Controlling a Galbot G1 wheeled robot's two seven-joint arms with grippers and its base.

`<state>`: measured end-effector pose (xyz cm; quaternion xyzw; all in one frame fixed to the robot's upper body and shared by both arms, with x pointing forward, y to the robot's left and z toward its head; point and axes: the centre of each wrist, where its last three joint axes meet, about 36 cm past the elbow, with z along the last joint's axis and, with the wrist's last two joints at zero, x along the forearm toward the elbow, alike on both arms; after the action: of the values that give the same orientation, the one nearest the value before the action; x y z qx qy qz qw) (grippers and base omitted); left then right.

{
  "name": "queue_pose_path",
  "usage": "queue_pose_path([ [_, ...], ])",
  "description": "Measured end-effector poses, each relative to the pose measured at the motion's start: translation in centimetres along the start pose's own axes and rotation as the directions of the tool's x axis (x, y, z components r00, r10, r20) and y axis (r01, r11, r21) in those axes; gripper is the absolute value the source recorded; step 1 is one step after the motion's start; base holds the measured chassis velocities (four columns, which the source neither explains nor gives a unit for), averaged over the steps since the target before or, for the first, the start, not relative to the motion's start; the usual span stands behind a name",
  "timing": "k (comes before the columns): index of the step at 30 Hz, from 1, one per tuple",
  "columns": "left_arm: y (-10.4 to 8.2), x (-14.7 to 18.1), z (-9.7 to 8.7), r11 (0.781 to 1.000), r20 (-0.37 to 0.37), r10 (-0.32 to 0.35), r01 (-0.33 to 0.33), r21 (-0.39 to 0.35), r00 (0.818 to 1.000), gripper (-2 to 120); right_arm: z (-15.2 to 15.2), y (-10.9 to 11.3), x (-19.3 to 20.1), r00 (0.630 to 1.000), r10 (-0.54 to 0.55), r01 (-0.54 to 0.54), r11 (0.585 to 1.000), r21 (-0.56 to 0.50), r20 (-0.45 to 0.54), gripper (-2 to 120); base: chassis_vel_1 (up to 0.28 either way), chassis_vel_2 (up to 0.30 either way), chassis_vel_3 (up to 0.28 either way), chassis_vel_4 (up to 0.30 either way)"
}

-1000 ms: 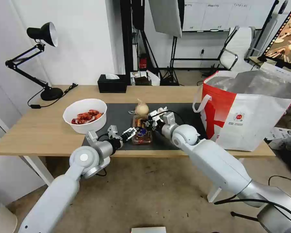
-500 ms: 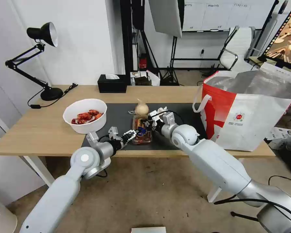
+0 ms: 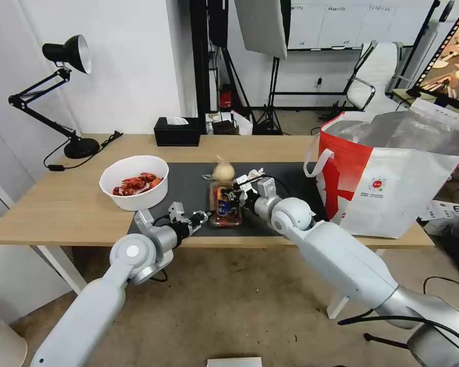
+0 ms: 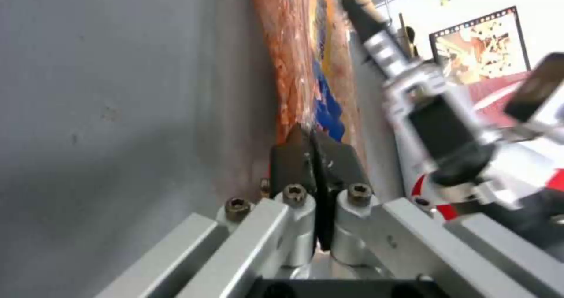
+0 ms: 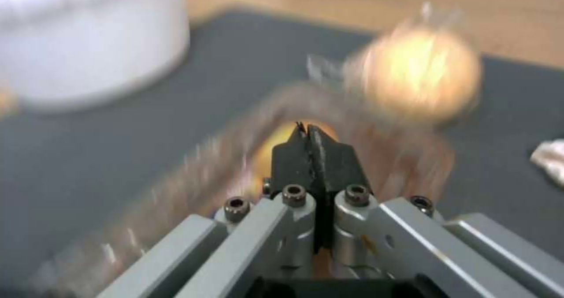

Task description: Pick up the trash from the table and place it into the takeout bag.

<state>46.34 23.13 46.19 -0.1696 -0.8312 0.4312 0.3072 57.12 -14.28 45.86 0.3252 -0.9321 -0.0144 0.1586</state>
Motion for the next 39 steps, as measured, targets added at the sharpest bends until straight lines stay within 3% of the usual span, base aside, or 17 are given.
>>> queue_pose_path([
  [3, -0.2, 0.6, 0.2, 1.000, 0.017, 0.010, -0.010, 0.004, 1.000, 0, -0.4, 1.1, 0.6, 0.986, 0.056, -0.031, 0.987, -0.157, 0.157, 2, 0.000, 0.000, 0.000, 0.000],
  [4, -0.2, 0.6, 0.2, 1.000, 0.017, 0.010, -0.010, 0.004, 1.000, 0, -0.4, 1.1, 0.6, 0.986, 0.056, -0.031, 0.987, -0.157, 0.157, 2, 0.000, 0.000, 0.000, 0.000],
  [6, -0.8, 1.3, 0.2, 1.000, 0.044, 0.030, -0.030, -0.001, 0.999, 0, -0.6, 1.8, 1.7, 0.959, 0.079, -0.017, 0.974, -0.226, 0.271, 14, 0.000, 0.000, 0.000, 0.000],
  [9, -1.5, 2.1, 0.1, 0.998, 0.078, 0.054, -0.053, -0.016, 0.995, 0, -0.4, 2.3, 3.2, 0.932, 0.094, -0.003, 0.968, -0.251, 0.349, 22, 0.000, 0.000, 0.000, 0.000],
  [18, -4.0, 4.3, -2.1, 0.989, 0.173, 0.123, -0.106, -0.103, 0.977, 0, 1.6, 3.7, 9.6, 0.902, 0.159, -0.055, 0.964, -0.261, 0.401, 52, 0.000, 0.000, 0.000, 0.000],
  [21, -5.4, 4.8, -4.6, 0.979, 0.231, 0.150, -0.112, -0.172, 0.961, 0, 2.7, 3.8, 13.7, 0.887, 0.217, -0.137, 0.967, -0.217, 0.407, 67, 0.000, 0.000, 0.000, 0.000],
  [22, -5.4, 4.8, -4.6, 0.979, 0.231, 0.150, -0.112, -0.172, 0.961, 0, 2.7, 3.8, 13.7, 0.887, 0.217, -0.137, 0.967, -0.217, 0.407, 67, 0.000, 0.000, 0.000, 0.000],
  [25, -7.6, 4.2, -7.1, 0.958, 0.263, 0.201, -0.133, -0.255, 0.944, 0, 4.5, 3.6, 17.7, 0.890, 0.251, -0.223, 0.968, -0.116, 0.381, 82, 0.000, 0.000, 0.000, 0.000],
  [28, -8.7, 3.7, -7.6, 0.946, 0.262, 0.224, -0.145, -0.290, 0.939, 0, 5.3, 3.8, 18.9, 0.893, 0.259, -0.243, 0.966, -0.089, 0.368, 89, 0.000, 0.000, 0.000, 0.000],
  [29, -10.2, 2.6, -7.9, 0.929, 0.259, 0.253, -0.159, -0.334, 0.932, 0, 5.9, 4.0, 20.2, 0.895, 0.273, -0.270, 0.961, -0.057, 0.353, 96, 0.000, 0.000, 0.000, 0.000],
  [30, -10.2, 2.6, -7.9, 0.929, 0.259, 0.253, -0.159, -0.334, 0.932, 0, 5.9, 4.0, 20.2, 0.895, 0.273, -0.270, 0.961, -0.057, 0.353, 96, 0.000, 0.000, 0.000, 0.000],
  [33, -13.6, -0.3, -7.7, 0.886, 0.243, 0.317, -0.195, -0.421, 0.917, 0, 7.1, 4.7, 22.2, 0.900, 0.296, -0.312, 0.950, -0.002, 0.319, 100, 0.000, 0.000, 0.000, 0.000],
  [34, -13.6, -0.3, -7.7, 0.886, 0.243, 0.317, -0.195, -0.421, 0.917, 0, 7.1, 4.7, 22.2, 0.900, 0.296, -0.312, 0.950, -0.002, 0.319, 100, 0.000, 0.000, 0.000, 0.000],
  [38, -18.1, -4.6, -6.6, 0.810, 0.224, 0.393, -0.220, -0.543, 0.892, 0, 8.5, 5.6, 23.8, 0.901, 0.317, -0.339, 0.941, 0.024, 0.297, 100, 0.000, 0.000, 0.000, 0.000],
  [39, -18.1, -4.6, -6.6, 0.810, 0.224, 0.393, -0.220, -0.543, 0.892, 0, 8.5, 5.6, 23.8, 0.901, 0.317, -0.339, 0.941, 0.024, 0.297, 100, 0.000, 0.000, 0.000, 0.000],
])
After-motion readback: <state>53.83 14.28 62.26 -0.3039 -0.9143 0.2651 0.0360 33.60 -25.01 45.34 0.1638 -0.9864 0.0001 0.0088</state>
